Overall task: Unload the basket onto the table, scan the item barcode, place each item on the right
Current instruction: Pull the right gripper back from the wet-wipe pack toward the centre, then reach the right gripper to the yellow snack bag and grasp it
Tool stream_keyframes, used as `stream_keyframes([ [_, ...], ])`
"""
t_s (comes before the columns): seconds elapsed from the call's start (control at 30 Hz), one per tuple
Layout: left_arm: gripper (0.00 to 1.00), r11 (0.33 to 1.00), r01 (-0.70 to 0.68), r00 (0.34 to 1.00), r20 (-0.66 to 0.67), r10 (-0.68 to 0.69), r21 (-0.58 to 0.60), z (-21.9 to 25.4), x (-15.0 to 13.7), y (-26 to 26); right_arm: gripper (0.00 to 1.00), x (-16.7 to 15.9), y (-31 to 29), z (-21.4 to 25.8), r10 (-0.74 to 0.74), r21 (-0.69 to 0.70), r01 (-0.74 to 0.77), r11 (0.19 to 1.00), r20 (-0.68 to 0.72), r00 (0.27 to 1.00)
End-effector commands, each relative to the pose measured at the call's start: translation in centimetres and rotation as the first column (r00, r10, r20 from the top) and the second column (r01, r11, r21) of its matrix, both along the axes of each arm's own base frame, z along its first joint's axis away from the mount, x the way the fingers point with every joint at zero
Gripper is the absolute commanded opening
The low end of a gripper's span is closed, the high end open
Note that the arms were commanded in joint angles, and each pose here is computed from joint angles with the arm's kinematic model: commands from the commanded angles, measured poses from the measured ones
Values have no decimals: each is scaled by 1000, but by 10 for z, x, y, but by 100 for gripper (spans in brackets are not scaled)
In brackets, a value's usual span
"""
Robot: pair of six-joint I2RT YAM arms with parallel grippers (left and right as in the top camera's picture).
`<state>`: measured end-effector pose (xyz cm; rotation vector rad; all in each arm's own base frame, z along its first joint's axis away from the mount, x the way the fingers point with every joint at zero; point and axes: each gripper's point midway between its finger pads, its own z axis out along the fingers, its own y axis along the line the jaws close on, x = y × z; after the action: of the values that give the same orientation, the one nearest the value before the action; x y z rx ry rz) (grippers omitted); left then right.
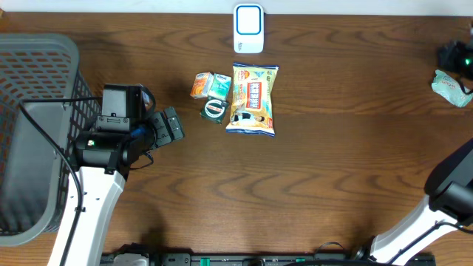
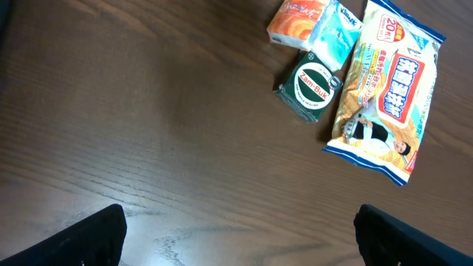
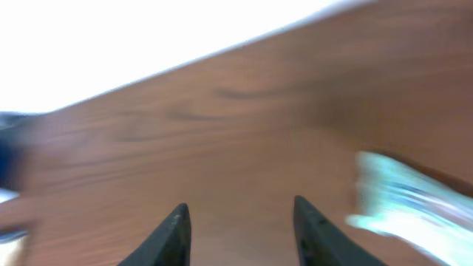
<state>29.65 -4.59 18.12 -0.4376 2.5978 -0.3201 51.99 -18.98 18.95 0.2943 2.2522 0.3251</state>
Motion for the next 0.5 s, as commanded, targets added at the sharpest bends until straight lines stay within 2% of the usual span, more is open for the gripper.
stream_keyframes([
  [0.0,98,1000,-11,1000,6,11,12,2,2,4,53,3,79,1,163,314,-158,936,8,987],
  [0.07,98,1000,-10,1000,6,10,12,2,2,4,60,-1,109,-10,196,367,-163,916,-54,979],
  [0.13,98,1000,-11,1000,6,10,12,2,2,4,62,-5,141,-22,252,385,-196,902,-101,962],
  [0.4,98,1000,-11,1000,6,11,12,2,2,4,81,-32,276,-80,492,381,-397,835,-194,849],
  [0.47,98,1000,-10,1000,6,10,12,2,2,4,83,-40,302,-92,531,370,-438,820,-204,822],
])
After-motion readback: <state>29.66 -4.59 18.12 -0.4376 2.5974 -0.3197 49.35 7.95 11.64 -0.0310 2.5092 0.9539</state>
